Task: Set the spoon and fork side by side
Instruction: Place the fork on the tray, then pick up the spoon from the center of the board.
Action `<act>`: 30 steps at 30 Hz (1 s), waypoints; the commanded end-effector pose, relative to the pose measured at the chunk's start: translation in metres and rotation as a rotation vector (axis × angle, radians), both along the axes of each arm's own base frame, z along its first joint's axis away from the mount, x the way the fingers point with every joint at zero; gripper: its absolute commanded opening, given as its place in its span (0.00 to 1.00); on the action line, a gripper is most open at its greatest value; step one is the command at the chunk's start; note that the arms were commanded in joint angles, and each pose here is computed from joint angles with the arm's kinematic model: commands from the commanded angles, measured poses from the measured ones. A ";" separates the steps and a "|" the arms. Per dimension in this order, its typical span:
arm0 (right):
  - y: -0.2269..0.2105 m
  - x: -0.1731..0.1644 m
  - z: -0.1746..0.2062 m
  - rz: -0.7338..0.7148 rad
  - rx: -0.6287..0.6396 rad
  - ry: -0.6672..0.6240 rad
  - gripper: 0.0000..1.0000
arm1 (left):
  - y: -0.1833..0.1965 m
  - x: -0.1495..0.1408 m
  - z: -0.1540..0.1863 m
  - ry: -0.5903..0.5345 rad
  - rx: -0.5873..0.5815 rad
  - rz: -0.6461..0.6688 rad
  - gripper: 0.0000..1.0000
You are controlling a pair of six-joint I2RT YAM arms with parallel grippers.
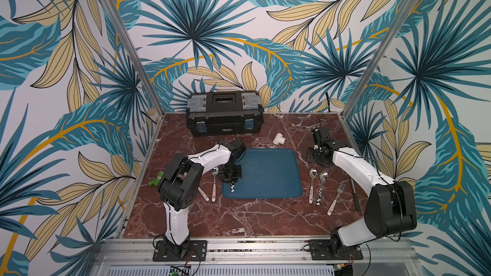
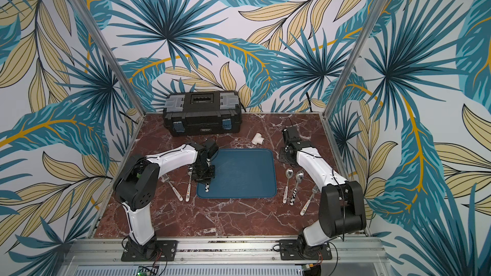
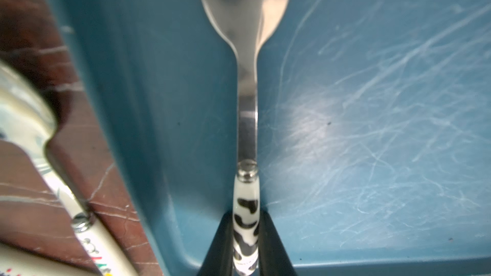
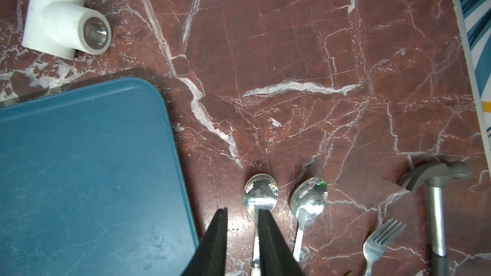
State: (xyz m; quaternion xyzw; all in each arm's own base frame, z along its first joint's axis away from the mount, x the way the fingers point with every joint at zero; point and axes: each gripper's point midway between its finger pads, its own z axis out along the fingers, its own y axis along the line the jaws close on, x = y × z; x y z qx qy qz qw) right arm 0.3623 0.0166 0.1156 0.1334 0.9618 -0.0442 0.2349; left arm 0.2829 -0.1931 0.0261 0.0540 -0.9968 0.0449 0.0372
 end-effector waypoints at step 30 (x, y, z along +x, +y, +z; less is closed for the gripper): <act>-0.018 -0.078 -0.046 -0.202 0.003 0.229 0.36 | 0.023 0.028 0.171 -0.455 -0.002 0.062 0.54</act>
